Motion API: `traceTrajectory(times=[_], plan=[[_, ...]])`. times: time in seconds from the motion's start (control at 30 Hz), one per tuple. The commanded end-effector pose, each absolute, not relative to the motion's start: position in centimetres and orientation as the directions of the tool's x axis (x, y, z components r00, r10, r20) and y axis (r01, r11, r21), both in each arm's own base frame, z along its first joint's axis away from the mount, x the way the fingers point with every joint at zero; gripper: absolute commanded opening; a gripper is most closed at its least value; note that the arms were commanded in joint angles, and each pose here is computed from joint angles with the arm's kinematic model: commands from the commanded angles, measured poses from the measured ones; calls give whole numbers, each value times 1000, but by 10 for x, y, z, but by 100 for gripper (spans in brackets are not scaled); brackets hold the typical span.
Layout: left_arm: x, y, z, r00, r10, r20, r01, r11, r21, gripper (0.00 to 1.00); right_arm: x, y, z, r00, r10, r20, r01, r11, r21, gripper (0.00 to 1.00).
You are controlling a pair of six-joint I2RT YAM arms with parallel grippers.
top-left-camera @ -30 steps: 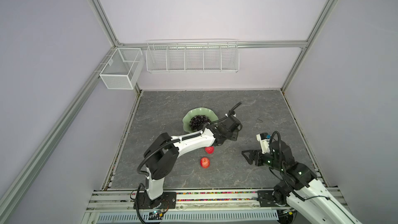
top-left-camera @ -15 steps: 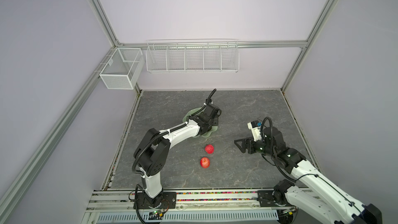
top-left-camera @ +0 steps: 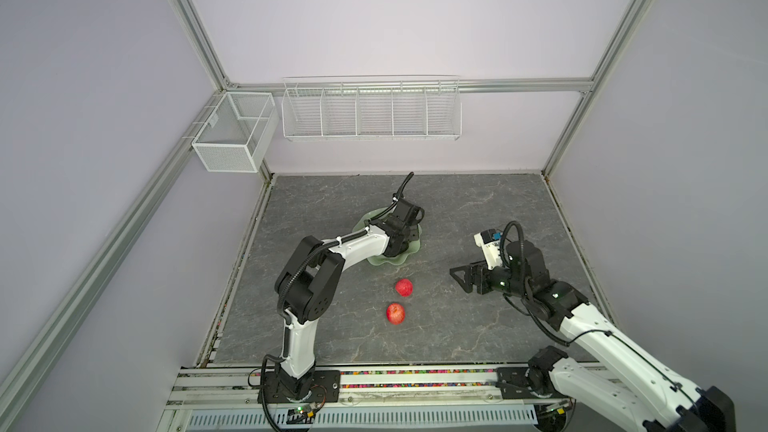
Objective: Place and organize the fake fruits in the fruit bowl
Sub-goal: 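Carry the second avocado with the left gripper and release it in the bowl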
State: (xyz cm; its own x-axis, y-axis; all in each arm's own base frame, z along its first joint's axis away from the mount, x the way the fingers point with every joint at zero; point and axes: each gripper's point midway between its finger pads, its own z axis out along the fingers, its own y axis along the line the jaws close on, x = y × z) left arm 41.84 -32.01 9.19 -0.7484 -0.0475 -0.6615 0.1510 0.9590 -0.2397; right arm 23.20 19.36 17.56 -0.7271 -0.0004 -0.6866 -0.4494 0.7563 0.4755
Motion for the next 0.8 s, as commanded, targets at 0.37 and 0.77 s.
traceTrajectory(times=[0.37,0.77], plan=[[399,-311,160,-684,-50,-728,223,935,-275,64,231,195,185,-706,-10,-708,-479,743,468,88],[254,-283,116,-766,251,-592,462,855,-236,64,210,220,171,-725,-36,-687,-529,668,523,88]])
